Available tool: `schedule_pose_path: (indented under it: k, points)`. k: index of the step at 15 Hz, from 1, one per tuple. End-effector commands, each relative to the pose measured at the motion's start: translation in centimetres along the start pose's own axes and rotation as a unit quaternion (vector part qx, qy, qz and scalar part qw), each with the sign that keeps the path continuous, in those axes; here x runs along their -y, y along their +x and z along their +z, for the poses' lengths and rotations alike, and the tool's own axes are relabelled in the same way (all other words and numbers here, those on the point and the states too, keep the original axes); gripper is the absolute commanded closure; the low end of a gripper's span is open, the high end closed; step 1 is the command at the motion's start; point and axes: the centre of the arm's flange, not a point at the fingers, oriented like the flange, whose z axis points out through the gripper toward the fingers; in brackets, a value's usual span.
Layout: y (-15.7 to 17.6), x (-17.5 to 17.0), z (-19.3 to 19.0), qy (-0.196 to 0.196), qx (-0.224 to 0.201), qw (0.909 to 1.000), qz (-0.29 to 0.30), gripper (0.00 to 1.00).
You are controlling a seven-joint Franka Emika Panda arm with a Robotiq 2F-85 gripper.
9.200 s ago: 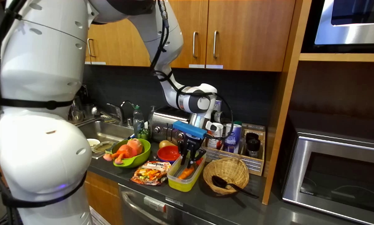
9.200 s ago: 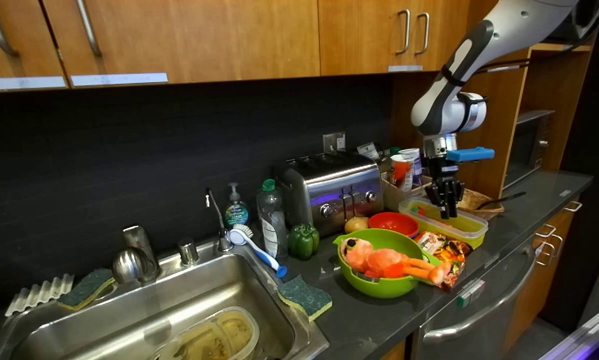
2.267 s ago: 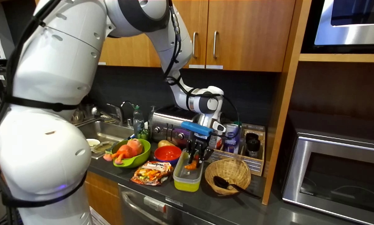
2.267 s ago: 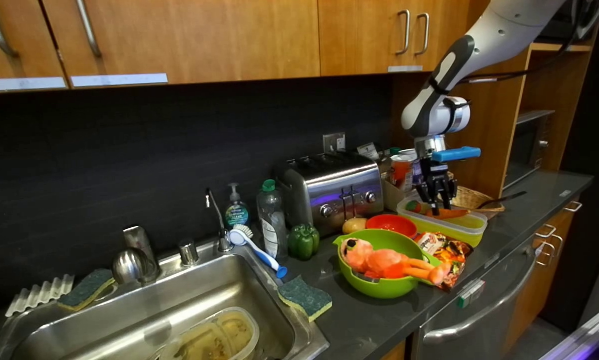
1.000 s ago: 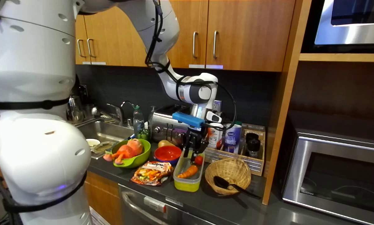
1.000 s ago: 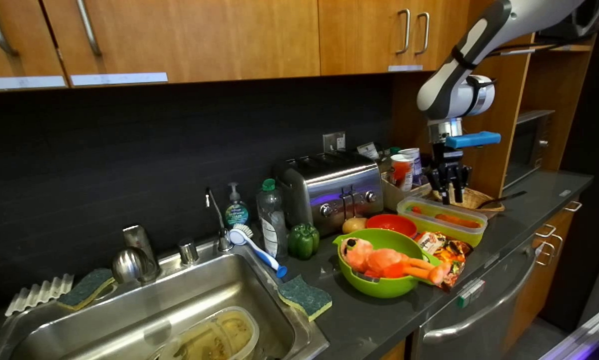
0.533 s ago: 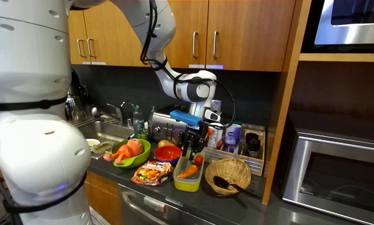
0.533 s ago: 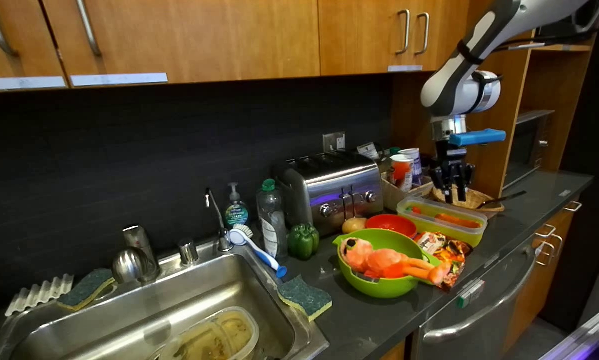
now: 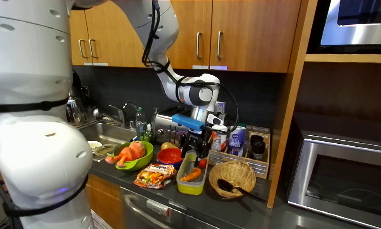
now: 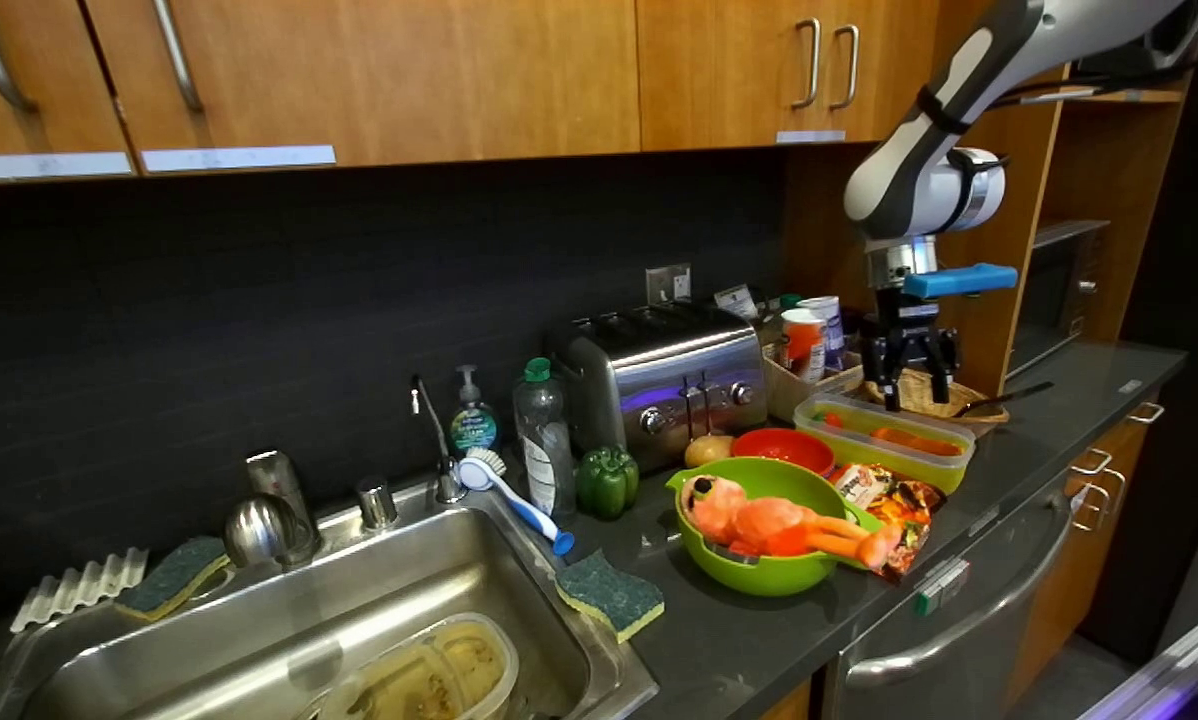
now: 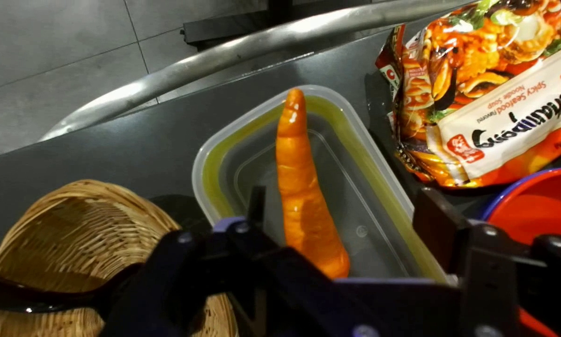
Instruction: Put the carrot in the basket.
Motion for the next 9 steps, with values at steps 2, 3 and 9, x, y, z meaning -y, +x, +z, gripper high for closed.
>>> schedule_pose_path:
  k: [2, 3, 9]
  points:
    - [-0.4, 0.1, 0.1, -0.005, 0.001, 1.0, -0.001, 0.29]
    - [-0.3, 0.1, 0.2, -0.005, 0.002, 1.0, -0.001, 0.33]
    - [1.1, -0.2, 1.2, -0.004, 0.013, 0.9999, -0.007, 0.32]
